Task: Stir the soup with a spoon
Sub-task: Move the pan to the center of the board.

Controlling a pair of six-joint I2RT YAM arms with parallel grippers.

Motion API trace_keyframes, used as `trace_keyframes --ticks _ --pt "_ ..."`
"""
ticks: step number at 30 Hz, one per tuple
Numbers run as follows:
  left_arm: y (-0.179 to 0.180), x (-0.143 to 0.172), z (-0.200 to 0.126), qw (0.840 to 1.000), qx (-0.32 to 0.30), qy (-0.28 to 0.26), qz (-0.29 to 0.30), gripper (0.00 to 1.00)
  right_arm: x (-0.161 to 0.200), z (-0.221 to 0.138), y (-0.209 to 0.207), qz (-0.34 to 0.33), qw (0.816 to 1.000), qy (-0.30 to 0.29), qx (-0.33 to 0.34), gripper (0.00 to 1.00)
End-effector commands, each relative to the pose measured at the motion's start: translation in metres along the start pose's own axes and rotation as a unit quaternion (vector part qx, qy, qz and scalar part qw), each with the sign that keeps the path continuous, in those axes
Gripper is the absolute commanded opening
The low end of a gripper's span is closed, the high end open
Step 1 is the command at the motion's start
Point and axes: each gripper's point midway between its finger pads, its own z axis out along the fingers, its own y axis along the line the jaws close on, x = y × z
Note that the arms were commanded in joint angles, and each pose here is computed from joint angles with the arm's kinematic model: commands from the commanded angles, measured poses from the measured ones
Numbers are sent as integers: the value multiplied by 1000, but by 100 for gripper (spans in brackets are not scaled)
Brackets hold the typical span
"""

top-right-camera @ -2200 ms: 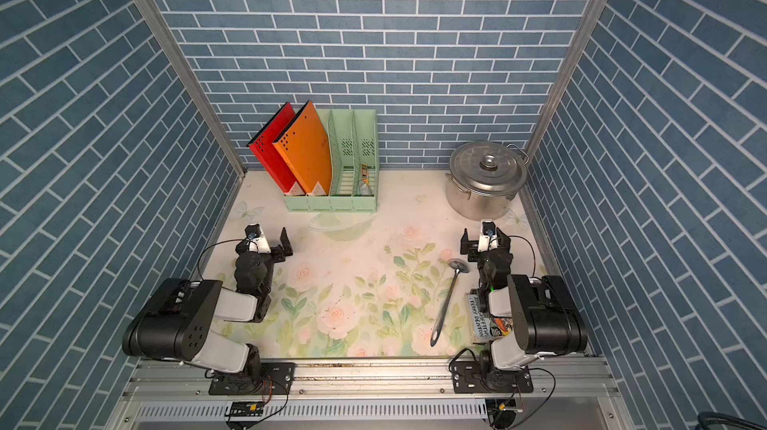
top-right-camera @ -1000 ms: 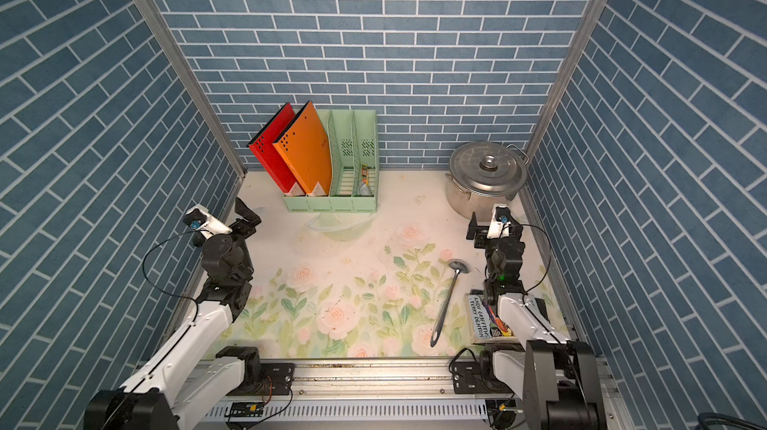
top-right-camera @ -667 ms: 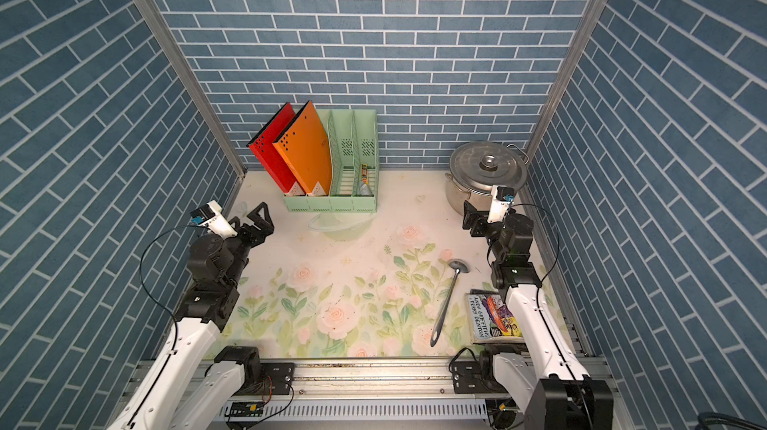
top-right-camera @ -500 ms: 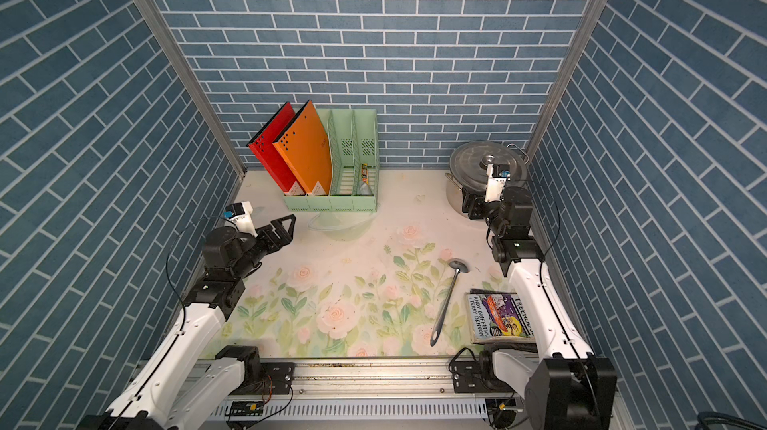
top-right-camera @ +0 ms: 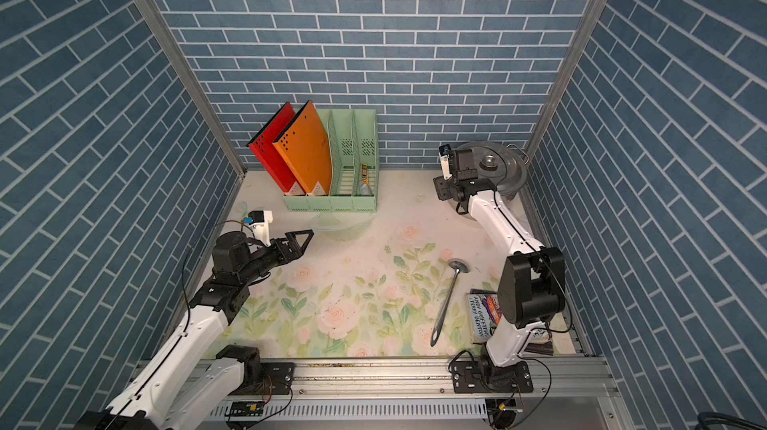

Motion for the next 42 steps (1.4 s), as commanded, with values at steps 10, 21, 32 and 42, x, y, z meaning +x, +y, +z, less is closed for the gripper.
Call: trace_keyframes --ticks 10,21,32,42 --pt "-2 -2 -9 1000 -11 -9 10 100 10 33 -9 -94 992 73 43 51" --pt "-4 -5 -13 1000 -15 -14 13 100 11 48 -12 -129 985 87 72 37" --pt "-8 -11 -20 999 -19 -26 15 100 -2 39 -8 -157 981 67 90 0" --pt "-14 -24 -33 998 -33 -51 26 100 -47 -17 41 -197 978 -9 63 0"
